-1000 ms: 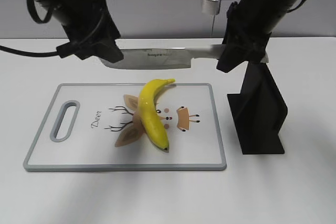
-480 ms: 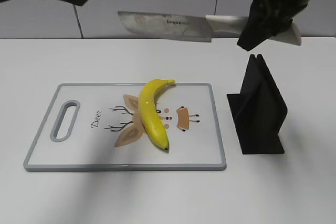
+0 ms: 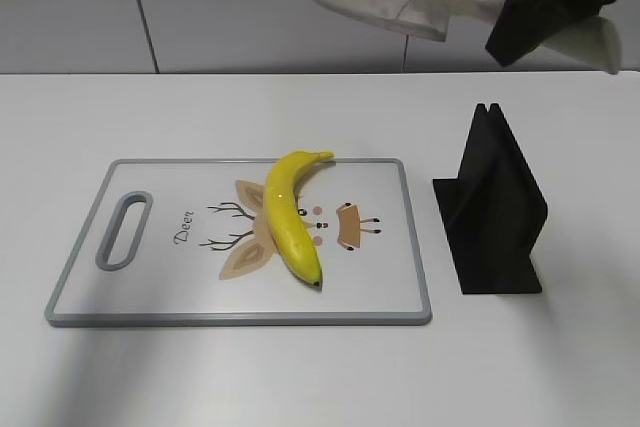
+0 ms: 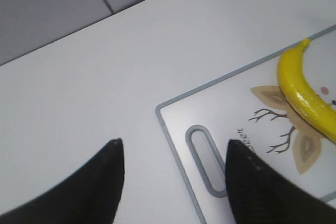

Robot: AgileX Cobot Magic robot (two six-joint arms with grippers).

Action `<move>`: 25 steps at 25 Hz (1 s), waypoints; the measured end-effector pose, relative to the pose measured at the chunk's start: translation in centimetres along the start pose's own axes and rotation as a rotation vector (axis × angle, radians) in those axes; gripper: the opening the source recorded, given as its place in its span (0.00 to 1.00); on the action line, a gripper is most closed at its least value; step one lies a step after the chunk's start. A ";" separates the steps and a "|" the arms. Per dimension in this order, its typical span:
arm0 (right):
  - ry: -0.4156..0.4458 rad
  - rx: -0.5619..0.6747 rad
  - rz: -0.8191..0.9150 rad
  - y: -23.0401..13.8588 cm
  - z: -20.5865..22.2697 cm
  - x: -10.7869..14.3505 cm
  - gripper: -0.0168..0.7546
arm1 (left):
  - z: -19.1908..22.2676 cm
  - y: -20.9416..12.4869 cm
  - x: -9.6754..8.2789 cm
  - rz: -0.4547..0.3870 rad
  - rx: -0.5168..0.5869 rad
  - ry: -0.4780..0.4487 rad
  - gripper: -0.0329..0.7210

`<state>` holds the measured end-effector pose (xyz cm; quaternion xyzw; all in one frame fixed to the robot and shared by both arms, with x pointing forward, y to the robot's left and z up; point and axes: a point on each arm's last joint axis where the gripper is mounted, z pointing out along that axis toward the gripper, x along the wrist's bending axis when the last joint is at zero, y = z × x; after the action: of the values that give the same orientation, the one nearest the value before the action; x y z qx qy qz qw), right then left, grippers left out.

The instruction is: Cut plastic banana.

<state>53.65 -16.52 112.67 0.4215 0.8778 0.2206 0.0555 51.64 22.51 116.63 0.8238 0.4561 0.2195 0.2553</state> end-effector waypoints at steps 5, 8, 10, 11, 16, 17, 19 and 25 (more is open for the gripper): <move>-0.044 -0.034 0.159 -2.2 -1.0 0.5 0.25 | -2.3 -2.8 1.0 -0.114 -0.012 0.079 0.83; -0.052 -0.056 0.265 -4.1 -0.3 0.8 0.25 | -3.9 -4.8 0.4 -0.124 -0.049 0.098 0.82; -0.060 -0.086 0.324 -5.2 0.0 1.0 0.25 | -4.8 -6.0 -0.1 -0.124 -0.069 0.105 0.82; -0.063 -0.097 0.350 -5.8 0.2 1.0 0.25 | -5.3 -6.6 -0.4 -0.129 -0.080 0.108 0.81; -0.074 -0.104 0.433 -8.4 1.6 1.3 0.25 | -7.3 -9.6 -1.7 -0.181 -0.137 0.124 0.81; -0.084 -0.095 0.445 -8.9 2.0 1.3 0.25 | -7.5 -10.2 -1.9 -0.187 -0.142 0.124 0.81; -0.107 -0.089 0.472 -9.8 2.4 1.2 0.25 | -7.7 -11.8 -2.5 -0.194 -0.151 0.130 0.81; -0.197 -0.102 0.553 -11.0 2.5 0.6 0.25 | -8.0 -17.3 -4.5 -0.208 -0.208 0.145 0.81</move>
<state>46.11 -21.24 105.68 0.6607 0.7078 0.2293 0.0993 33.64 28.24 111.55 0.7234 0.5307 0.2968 0.3271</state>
